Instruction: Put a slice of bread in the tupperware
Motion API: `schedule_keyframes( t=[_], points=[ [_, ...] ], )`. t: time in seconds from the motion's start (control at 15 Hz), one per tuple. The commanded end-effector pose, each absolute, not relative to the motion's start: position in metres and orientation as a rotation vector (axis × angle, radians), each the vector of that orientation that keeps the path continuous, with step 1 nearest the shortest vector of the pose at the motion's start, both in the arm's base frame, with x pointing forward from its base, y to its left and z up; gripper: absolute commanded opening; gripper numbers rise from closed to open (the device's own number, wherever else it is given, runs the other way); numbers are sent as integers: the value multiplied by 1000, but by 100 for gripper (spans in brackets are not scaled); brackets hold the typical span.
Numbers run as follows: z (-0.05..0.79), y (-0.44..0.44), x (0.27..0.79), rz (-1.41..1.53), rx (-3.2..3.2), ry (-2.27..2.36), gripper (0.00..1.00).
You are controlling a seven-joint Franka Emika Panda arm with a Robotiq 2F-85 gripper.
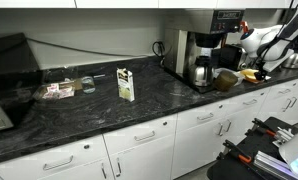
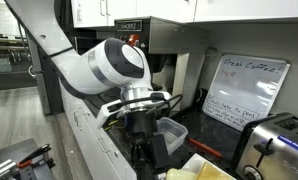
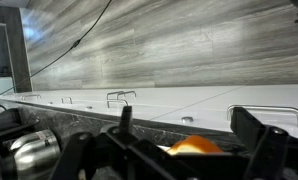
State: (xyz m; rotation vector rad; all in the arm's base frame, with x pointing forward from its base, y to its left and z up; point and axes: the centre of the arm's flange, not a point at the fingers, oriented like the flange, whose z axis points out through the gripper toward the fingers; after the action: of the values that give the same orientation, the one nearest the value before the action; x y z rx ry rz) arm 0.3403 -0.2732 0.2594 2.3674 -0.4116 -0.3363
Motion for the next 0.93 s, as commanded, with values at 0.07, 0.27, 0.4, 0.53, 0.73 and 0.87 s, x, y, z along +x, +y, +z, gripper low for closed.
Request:
schedule_keyframes(
  t=[0.07, 0.27, 0.4, 0.53, 0.73, 0.87],
  points=[
    [254, -277, 346, -346, 2359, -412, 100],
    [253, -277, 346, -346, 2359, -413, 100],
    [253, -277, 346, -346, 2359, -413, 100],
    [253, -277, 346, -346, 2359, -412, 100],
    [253, -277, 346, -346, 2359, -412, 100],
    [253, -277, 346, -346, 2359, -412, 100]
  ],
)
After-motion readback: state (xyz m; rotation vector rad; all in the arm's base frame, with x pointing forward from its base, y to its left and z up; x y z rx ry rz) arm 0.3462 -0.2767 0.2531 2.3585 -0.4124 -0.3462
